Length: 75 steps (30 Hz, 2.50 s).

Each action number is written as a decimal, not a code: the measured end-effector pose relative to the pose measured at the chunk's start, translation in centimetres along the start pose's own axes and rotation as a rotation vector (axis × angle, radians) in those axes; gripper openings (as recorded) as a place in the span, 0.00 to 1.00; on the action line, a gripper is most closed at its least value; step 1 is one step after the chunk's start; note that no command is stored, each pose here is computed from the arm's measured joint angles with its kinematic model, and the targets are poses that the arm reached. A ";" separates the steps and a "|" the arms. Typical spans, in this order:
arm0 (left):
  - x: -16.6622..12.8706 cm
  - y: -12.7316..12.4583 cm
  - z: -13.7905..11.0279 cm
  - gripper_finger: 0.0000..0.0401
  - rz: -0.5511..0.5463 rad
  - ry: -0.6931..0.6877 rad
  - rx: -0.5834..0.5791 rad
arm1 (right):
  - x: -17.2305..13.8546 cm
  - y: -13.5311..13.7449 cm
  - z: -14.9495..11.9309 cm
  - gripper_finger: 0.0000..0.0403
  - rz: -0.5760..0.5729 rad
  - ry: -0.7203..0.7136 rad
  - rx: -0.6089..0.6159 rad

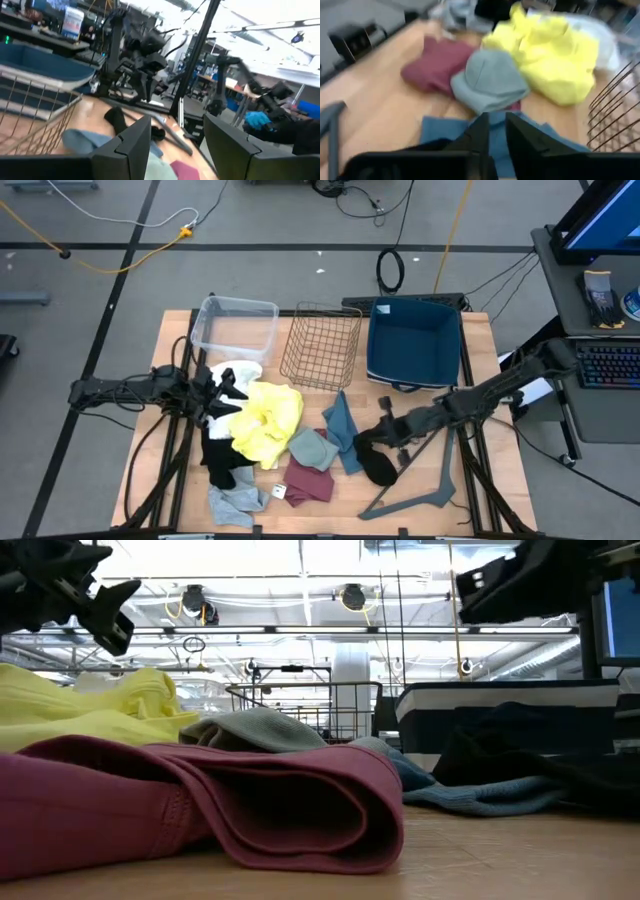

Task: Pick & Place Cloths
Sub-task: Put the black sock into the transparent bin

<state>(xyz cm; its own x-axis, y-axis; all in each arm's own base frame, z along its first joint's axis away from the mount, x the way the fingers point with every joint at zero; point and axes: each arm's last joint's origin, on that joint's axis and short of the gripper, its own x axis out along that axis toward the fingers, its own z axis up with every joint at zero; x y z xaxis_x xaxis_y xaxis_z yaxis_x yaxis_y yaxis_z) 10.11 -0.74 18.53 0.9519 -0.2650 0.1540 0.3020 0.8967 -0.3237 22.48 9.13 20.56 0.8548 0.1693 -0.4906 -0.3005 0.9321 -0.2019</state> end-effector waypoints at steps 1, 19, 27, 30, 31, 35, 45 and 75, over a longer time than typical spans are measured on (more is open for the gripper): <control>0.0 0.1 -0.1 0.46 0.006 0.014 -0.005 | 0.6 0.1 0.0 0.21 0.006 0.047 0.012; 0.0 0.3 -0.8 0.46 0.034 0.083 -0.021 | 2.9 1.6 -3.5 0.57 -0.040 0.423 0.186; 0.0 0.3 -0.7 0.46 0.041 0.073 -0.017 | 3.5 1.4 -4.1 0.58 -0.112 0.453 0.140; 0.0 0.3 -0.7 0.46 0.040 0.072 -0.018 | 4.1 1.3 -5.0 0.57 -0.122 0.503 0.132; 0.0 0.3 -0.8 0.46 0.041 0.073 -0.023 | 4.4 1.3 -5.2 0.57 -0.125 0.512 0.134; 0.0 0.3 -0.7 0.46 0.041 0.071 -0.025 | 5.5 1.2 -6.1 0.53 -0.137 0.543 0.142; 0.0 0.2 -0.5 0.46 0.033 0.052 -0.011 | 5.7 1.3 -6.3 0.20 -0.140 0.548 0.191; 2.6 -0.8 2.3 0.46 0.087 -0.172 0.249 | 0.5 -2.6 6.2 0.00 -0.274 -0.525 -0.115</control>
<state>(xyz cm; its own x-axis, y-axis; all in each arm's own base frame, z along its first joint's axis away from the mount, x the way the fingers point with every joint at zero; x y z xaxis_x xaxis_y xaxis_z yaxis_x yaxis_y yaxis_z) 12.22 -1.34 21.34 0.9444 -0.1386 0.2981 0.1775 0.9782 -0.1077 26.29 8.71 26.08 0.9935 0.0900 0.0701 -0.0583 0.9286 -0.3665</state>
